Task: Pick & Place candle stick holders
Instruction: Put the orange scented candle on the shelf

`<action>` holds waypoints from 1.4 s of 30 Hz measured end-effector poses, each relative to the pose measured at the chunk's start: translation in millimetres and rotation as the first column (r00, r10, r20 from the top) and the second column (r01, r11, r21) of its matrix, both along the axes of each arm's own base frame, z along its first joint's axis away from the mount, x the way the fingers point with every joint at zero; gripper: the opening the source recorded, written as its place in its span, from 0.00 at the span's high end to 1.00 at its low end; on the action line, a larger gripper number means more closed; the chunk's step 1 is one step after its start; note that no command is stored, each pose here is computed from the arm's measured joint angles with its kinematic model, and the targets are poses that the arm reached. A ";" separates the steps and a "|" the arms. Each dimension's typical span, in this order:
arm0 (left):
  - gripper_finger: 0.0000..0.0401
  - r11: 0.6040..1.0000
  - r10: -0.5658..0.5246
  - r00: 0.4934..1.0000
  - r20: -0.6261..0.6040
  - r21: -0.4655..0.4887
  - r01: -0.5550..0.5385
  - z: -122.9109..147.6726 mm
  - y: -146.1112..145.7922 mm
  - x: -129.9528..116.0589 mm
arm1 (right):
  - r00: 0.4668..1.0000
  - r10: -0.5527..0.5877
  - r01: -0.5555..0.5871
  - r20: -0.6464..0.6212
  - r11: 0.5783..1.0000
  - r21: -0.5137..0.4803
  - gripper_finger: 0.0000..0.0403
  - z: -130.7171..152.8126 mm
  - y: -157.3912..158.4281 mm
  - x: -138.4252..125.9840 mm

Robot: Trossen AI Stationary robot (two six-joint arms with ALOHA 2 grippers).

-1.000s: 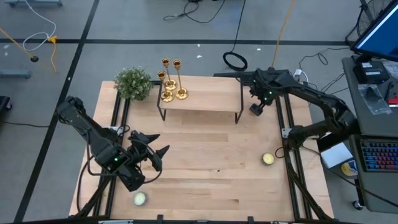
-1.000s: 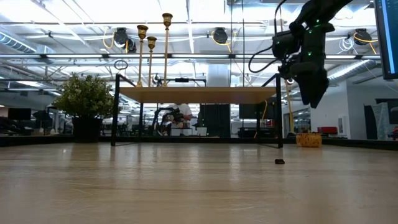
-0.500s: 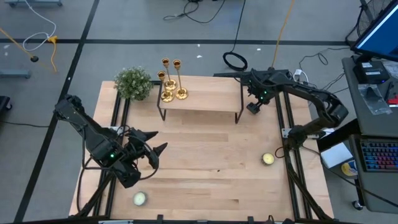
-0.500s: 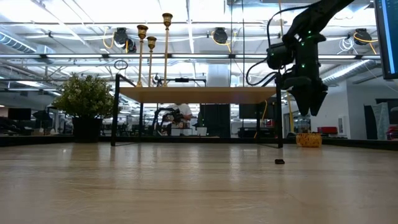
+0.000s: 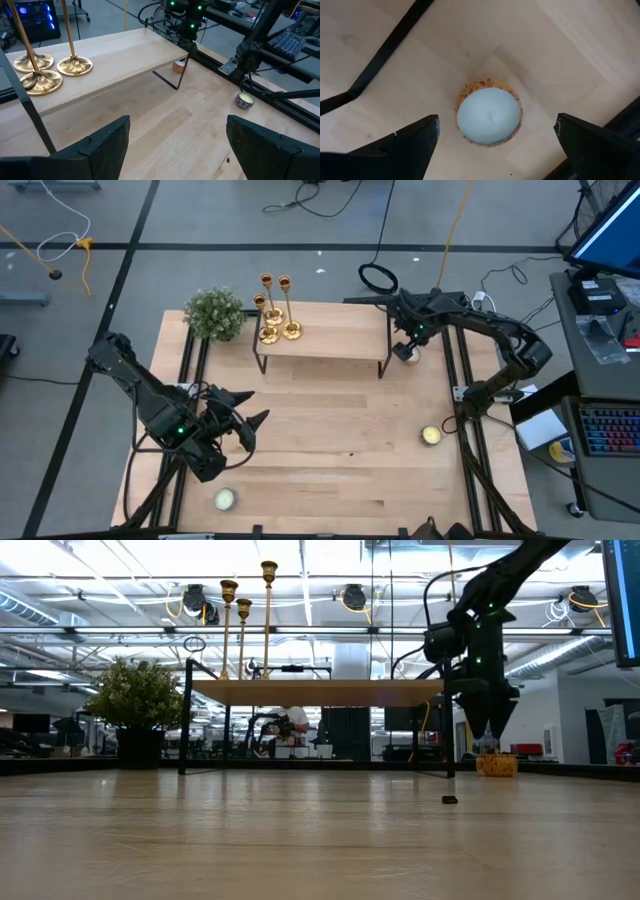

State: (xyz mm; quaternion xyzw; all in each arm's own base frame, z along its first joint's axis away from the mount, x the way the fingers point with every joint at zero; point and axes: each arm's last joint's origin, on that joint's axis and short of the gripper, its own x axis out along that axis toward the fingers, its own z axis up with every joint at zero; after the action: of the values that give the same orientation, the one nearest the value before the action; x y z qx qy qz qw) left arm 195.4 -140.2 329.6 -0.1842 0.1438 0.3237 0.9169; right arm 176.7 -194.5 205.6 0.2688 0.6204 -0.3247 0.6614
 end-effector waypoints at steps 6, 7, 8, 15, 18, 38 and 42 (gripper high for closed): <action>0.19 1.000 -0.003 1.000 -0.004 0.006 0.003 0.1 0.0 0.0 | 1.000 -0.031 0.031 0.004 1.000 -0.001 0.05 -17.2 -0.1 -8.3; 0.19 1.000 -0.003 1.000 -0.004 0.005 0.003 0.1 0.0 0.0 | 1.000 -0.031 0.031 0.003 1.000 0.000 0.05 -21.3 1.1 -9.3; 0.19 1.000 -0.003 1.000 -0.004 0.006 0.003 0.1 0.0 0.0 | 0.999 -0.032 0.032 0.002 0.999 0.001 0.05 -25.2 2.2 -10.3; 0.19 1.000 0.002 1.000 0.001 0.002 -0.002 1.0 1.4 0.1 | 0.998 -0.060 0.060 0.034 0.998 -0.029 0.05 -38.3 3.6 -11.5; 0.19 1.000 0.004 1.000 0.004 -0.003 -0.004 1.1 1.5 0.3 | 0.997 -0.075 0.077 0.035 0.996 -0.052 0.05 -38.5 2.1 -10.8; 0.19 1.000 0.006 1.000 0.007 -0.006 -0.006 1.2 1.6 0.2 | 0.996 -0.085 0.087 0.027 0.992 -0.088 0.05 -63.0 9.9 -18.9; 0.19 1.000 0.006 1.000 0.010 -0.008 -0.006 1.4 1.4 0.4 | 0.996 -0.085 0.087 0.025 0.993 -0.085 0.05 -65.8 11.7 -20.4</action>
State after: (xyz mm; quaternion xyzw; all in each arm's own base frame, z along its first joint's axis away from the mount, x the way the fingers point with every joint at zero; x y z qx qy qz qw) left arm 195.7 -138.9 331.0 -0.1900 0.1401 0.3248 0.9158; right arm 156.4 -182.8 139.8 0.2702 0.5865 -0.3765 0.6643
